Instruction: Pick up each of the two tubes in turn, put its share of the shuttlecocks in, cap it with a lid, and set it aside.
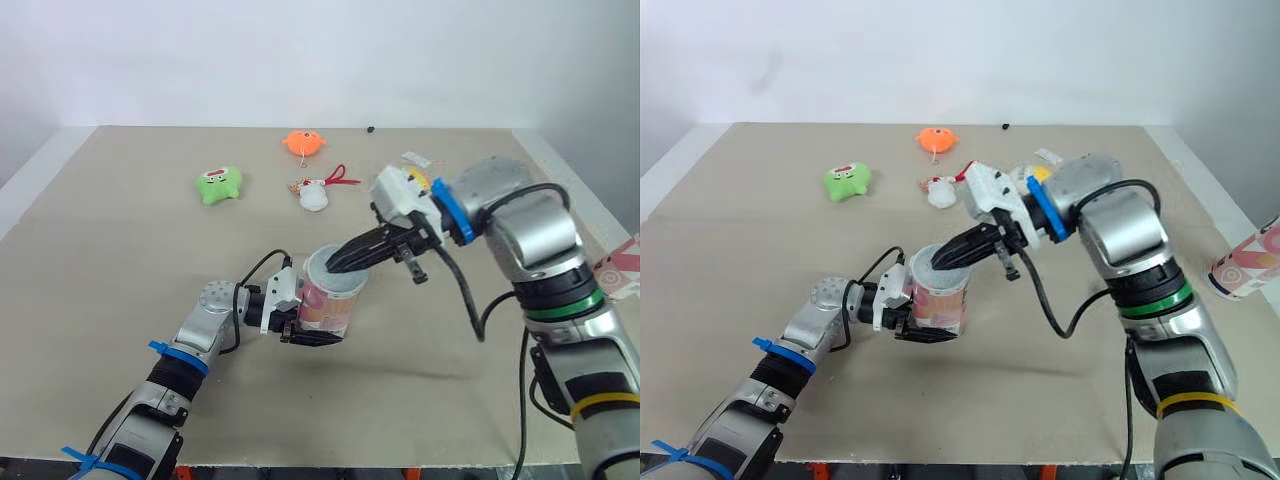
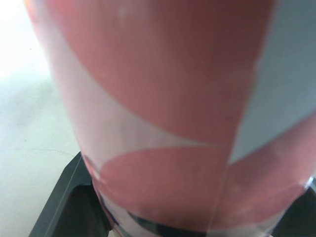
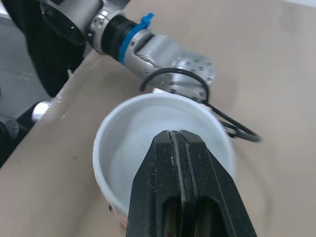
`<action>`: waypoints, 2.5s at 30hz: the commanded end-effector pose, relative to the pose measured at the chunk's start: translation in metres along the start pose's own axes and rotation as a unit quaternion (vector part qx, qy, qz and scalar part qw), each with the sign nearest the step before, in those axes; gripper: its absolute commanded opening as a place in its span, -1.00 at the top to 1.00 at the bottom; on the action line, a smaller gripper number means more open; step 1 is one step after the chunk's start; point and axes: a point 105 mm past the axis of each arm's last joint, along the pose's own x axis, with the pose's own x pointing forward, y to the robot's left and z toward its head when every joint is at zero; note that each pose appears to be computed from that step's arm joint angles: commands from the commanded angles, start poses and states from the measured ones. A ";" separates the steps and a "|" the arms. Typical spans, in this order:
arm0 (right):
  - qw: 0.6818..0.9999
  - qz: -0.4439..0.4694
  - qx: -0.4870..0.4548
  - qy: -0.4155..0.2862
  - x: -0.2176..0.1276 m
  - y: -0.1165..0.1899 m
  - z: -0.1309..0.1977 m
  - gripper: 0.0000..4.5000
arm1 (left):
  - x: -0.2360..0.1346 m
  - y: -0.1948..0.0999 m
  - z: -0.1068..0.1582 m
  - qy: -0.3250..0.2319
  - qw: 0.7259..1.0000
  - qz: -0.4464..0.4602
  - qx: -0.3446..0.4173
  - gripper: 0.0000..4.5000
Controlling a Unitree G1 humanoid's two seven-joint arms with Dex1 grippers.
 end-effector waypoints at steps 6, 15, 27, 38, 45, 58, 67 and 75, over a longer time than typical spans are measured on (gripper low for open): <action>0.994 -0.107 -0.038 0.001 -0.056 0.021 0.024 0.96 | -0.003 0.001 -0.014 0.014 1.000 0.022 -0.013 -0.28; 0.964 -0.242 0.096 -0.058 -0.059 0.057 -0.010 0.96 | -0.002 0.014 0.004 -0.045 0.998 0.049 -0.017 -0.28; 0.946 -0.283 0.148 -0.051 -0.048 0.071 -0.031 1.00 | -0.006 0.007 -0.002 -0.029 0.998 0.011 -0.046 -0.91; 0.954 -0.238 0.180 -0.039 -0.045 0.088 -0.042 -0.92 | -0.036 0.011 0.004 -0.005 0.999 0.039 -0.005 -1.00; 0.952 -0.220 0.211 -0.031 -0.030 0.084 -0.069 -0.96 | -0.084 -0.015 0.004 0.046 0.998 0.040 -0.019 -1.00; 0.965 -0.163 0.197 -0.063 0.039 0.060 -0.098 -0.96 | -0.139 -0.031 0.052 0.006 0.988 0.155 -0.014 -1.00; 0.973 -0.105 0.175 -0.107 0.078 0.049 -0.086 -0.96 | -0.139 -0.059 0.060 0.019 0.987 0.155 -0.038 -1.00; 0.976 -0.076 0.159 -0.125 0.096 0.043 -0.078 -0.96 | -0.145 -0.066 0.062 0.031 0.984 0.170 -0.048 -1.00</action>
